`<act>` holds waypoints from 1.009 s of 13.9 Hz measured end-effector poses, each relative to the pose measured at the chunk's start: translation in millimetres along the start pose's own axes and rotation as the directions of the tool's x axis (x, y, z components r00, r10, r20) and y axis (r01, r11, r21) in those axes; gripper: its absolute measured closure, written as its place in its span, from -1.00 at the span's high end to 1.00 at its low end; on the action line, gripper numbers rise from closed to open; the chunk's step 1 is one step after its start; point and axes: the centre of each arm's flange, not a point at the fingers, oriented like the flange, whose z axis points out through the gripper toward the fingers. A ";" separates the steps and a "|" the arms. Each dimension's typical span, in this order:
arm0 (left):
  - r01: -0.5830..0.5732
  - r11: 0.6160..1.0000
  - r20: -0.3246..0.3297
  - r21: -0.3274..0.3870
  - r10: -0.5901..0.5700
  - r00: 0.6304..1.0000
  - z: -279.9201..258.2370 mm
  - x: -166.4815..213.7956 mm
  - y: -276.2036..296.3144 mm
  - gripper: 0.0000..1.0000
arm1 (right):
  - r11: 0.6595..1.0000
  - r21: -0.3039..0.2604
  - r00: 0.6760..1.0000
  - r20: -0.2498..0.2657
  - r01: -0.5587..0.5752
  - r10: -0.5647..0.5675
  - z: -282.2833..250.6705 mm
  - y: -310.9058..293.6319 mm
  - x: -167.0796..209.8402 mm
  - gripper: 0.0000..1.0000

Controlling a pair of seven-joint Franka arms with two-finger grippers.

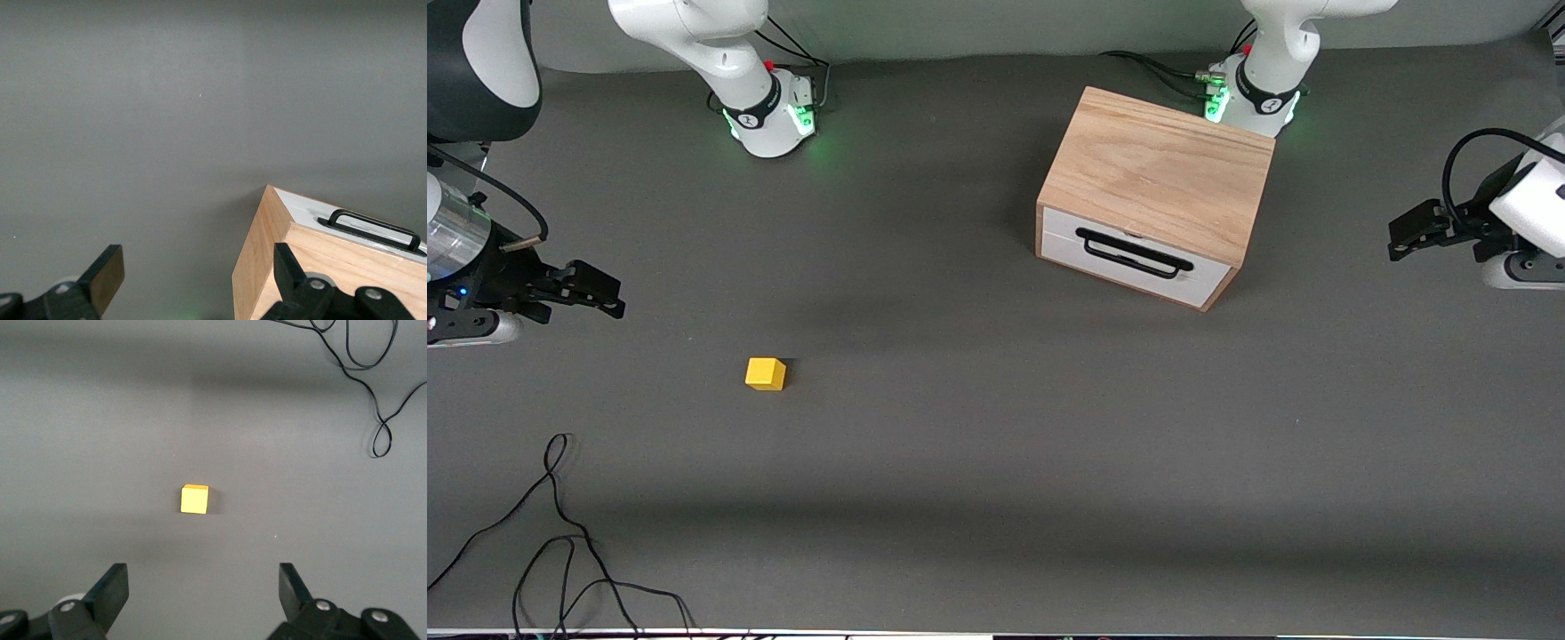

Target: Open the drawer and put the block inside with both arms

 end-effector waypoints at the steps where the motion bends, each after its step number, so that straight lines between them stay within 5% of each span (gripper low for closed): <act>1: 0.000 1.000 0.000 0.000 0.000 1.000 0.0 0.0 0.0 1.00 | 1.000 0.000 1.000 0.000 0.000 0.000 0.0 0.0 0.0 1.00; 14: 0.000 1.000 0.005 0.000 0.000 1.000 2.6 1.5 0.1 1.00 | 1.000 0.000 1.000 0.005 -0.001 0.001 1.1 0.4 -0.1 1.00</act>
